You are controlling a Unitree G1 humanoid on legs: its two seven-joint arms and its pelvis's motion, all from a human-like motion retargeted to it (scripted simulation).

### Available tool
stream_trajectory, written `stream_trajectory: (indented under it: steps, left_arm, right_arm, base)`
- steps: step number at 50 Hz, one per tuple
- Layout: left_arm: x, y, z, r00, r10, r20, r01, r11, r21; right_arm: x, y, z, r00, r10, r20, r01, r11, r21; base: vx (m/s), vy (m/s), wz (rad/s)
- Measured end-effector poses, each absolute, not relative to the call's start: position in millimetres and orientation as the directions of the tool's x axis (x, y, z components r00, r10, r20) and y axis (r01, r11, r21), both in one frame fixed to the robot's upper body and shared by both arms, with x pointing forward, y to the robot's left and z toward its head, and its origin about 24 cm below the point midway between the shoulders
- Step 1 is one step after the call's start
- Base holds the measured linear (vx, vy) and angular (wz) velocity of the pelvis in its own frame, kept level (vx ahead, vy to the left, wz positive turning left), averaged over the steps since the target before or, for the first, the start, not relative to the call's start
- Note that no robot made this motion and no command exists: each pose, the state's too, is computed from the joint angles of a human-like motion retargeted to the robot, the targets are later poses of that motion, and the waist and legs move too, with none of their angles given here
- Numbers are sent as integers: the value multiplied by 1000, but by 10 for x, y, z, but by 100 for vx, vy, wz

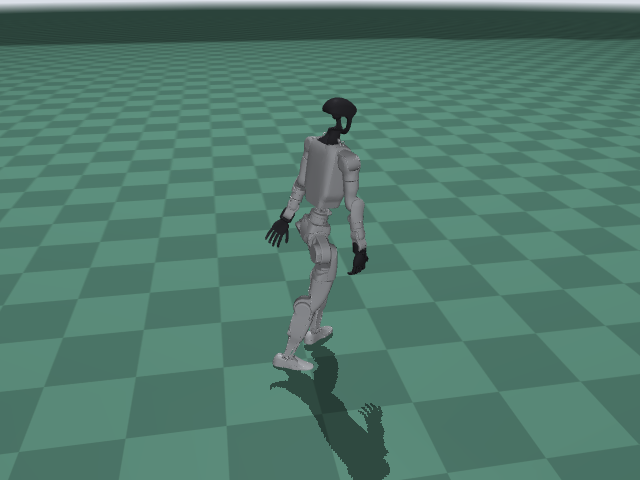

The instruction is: Walk run

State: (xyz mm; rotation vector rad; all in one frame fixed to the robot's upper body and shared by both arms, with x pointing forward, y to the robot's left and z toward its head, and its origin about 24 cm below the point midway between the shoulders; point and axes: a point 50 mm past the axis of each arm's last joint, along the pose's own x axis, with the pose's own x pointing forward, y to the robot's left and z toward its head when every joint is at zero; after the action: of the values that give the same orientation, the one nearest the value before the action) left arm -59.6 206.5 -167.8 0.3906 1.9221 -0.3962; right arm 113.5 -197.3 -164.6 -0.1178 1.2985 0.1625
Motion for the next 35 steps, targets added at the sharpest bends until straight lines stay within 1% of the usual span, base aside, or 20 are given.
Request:
stream_trajectory:
  steps: [3, 6, 10, 13, 16, 21, 25, 30, 35]
  left_arm:
    - [-571, 2074, -1678, -368, 92, -925, 442, 893, -88]
    - [-530, 2109, -1675, -371, 95, -924, 446, 891, -88]
    - [-408, 2159, -1681, -345, 112, -932, 466, 882, -66]
    - [-245, 2184, -1698, -288, 123, -950, 458, 889, -24]
    - [-41, 2226, -1715, -212, 132, -968, 464, 886, 19]
    - [451, 2440, -1666, -32, 164, -986, 465, 876, 130]
    - [836, 2606, -1570, 107, 196, -975, 482, 847, 223]
    - [1254, 2777, -1410, 223, 197, -955, 494, 821, 285]
    - [1551, 2858, -1275, 336, 200, -921, 500, 790, 354]
  right_arm:
    - [1300, -1989, -1596, 308, 48, -950, -213, 977, -19]
    - [1329, -1963, -1590, 312, 69, -948, -235, 972, -6]
    - [1149, -1919, -1649, 263, 76, -962, -247, 969, 10]
    - [901, -1825, -1721, 224, 58, -973, -239, 971, 3]
    - [591, -1789, -1777, 156, 44, -987, -214, 977, 9]
    - [298, -1785, -1803, 75, 42, -996, -206, 978, 26]
    - [39, -1767, -1810, 5, 40, -999, -127, 991, 39]
    - [-281, -1671, -1797, -97, 84, -992, -22, 996, 87]
    - [-504, -1549, -1773, -162, 137, -977, 40, 990, 132]
  base:
    - [56, -3, -61]
    - [65, 2, -53]
    - [93, 14, -34]
    - [90, 11, -67]
    - [76, 12, -55]
    - [65, 10, -60]
    - [55, 2, 44]
    - [62, -7, 56]
    - [69, -18, 64]
